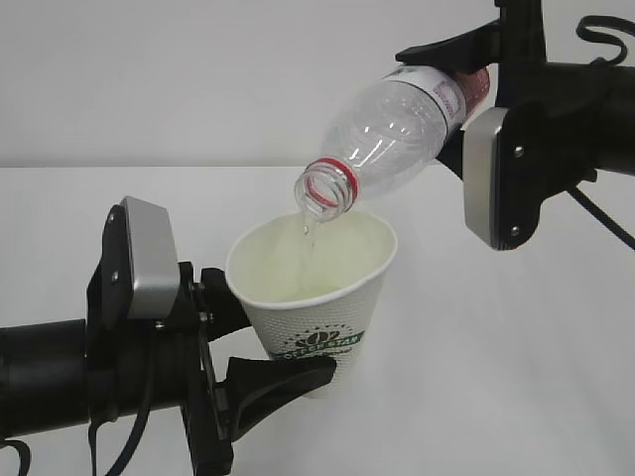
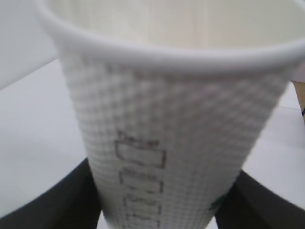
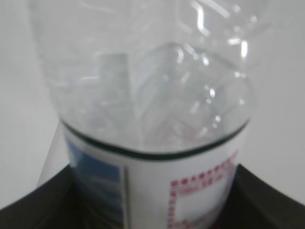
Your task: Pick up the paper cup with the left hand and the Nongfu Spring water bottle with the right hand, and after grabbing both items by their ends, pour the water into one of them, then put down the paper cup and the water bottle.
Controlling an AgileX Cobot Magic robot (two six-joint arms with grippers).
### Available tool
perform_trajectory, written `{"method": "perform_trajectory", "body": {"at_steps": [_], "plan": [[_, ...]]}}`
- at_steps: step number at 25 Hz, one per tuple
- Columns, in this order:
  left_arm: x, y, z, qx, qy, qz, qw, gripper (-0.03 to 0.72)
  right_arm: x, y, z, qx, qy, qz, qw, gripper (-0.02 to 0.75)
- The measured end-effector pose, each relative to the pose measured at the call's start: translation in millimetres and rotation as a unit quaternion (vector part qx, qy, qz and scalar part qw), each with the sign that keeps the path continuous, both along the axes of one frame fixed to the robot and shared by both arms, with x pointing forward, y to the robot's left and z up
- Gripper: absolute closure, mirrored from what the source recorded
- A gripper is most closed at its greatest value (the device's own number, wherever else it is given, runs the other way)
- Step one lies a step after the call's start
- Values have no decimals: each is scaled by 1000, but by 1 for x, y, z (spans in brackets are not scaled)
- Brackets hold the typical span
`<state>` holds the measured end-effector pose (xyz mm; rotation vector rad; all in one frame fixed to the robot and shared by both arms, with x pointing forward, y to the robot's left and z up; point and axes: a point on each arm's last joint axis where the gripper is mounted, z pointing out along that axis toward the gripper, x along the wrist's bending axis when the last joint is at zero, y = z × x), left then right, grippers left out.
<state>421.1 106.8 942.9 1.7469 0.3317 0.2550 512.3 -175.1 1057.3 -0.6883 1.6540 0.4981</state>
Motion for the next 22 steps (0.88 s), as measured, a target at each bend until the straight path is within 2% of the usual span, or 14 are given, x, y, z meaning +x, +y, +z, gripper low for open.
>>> {"method": "perform_trajectory", "body": {"at_steps": [22], "plan": [[-1,0,0,3,-2,-4,1000,218,0,0,0,-2,-2,1,1000,228]]}}
